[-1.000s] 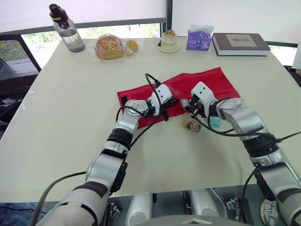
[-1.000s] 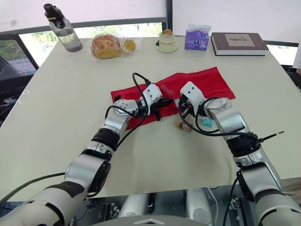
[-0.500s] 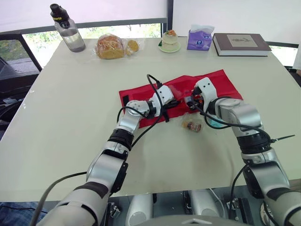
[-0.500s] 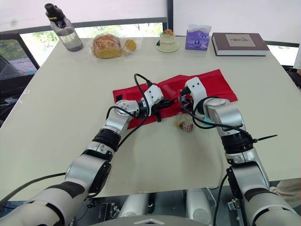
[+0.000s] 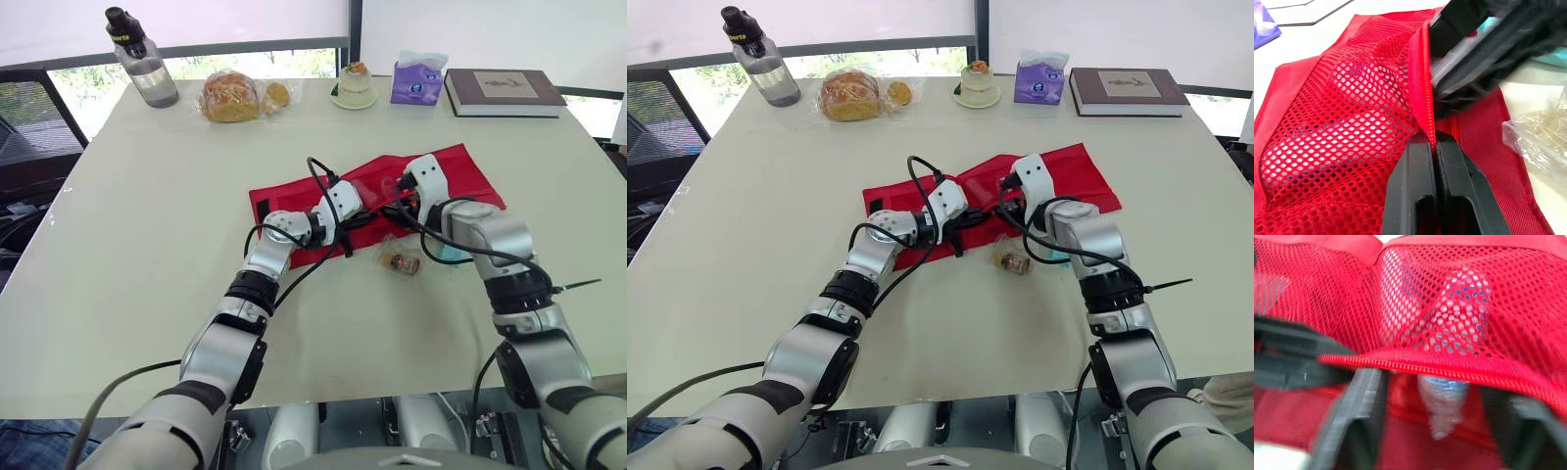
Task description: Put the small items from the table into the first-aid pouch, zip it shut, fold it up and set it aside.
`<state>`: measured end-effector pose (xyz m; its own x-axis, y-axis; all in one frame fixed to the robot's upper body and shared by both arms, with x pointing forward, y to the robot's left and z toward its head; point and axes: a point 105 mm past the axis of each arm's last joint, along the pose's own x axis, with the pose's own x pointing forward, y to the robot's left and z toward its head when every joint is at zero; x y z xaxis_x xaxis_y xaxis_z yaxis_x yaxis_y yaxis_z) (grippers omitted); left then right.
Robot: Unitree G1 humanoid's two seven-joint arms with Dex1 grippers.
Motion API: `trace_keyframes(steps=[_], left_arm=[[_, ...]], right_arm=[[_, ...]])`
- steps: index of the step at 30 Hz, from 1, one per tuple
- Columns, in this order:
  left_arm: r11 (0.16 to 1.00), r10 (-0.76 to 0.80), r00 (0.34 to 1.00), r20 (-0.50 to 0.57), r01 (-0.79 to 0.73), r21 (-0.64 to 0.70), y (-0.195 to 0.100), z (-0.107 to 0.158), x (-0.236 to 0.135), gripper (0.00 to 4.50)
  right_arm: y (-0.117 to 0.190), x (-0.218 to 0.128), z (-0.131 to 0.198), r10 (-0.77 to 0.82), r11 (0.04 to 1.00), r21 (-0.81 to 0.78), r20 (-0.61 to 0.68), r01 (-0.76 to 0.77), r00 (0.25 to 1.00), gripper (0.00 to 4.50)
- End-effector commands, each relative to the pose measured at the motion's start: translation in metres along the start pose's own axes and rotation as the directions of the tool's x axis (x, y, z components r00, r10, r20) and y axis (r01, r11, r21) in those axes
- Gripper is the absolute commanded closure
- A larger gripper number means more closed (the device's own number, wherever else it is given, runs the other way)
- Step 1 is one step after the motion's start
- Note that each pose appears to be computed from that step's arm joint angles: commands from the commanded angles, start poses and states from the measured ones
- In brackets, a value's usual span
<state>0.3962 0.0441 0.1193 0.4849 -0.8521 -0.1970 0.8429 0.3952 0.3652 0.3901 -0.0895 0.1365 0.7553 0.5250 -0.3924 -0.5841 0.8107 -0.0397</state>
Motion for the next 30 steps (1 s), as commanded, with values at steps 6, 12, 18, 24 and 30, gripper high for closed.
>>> trace_keyframes(steps=[6,12,18,24,30], left_arm=[[1.0,0.016,0.998,0.053,-0.015,-0.011,0.01,0.013,-0.003,4.5],[0.998,0.002,0.996,0.093,0.004,-0.07,0.01,0.016,-0.004,4.5],[0.998,-0.021,0.997,0.077,0.025,-0.055,0.008,0.013,-0.004,4.5],[0.997,-0.05,0.995,0.083,0.054,-0.05,0.002,0.013,-0.002,4.5],[0.997,-0.065,0.995,0.082,0.068,-0.04,-0.001,0.013,-0.001,4.5]], right_arm=[[0.007,-0.026,0.005,0.032,0.994,-0.107,0.016,-0.03,0.999,1.62],[0.009,-0.032,-0.002,0.031,0.985,-0.169,-0.011,-0.032,0.999,1.62],[0.003,-0.03,-0.002,-0.01,0.983,-0.186,0.003,0.01,1.0,2.8],[-0.002,-0.023,-0.004,-0.048,0.982,-0.183,0.018,0.05,0.999,4.46],[-0.001,-0.007,-0.001,-0.069,0.974,-0.213,0.039,0.076,0.997,4.46]])
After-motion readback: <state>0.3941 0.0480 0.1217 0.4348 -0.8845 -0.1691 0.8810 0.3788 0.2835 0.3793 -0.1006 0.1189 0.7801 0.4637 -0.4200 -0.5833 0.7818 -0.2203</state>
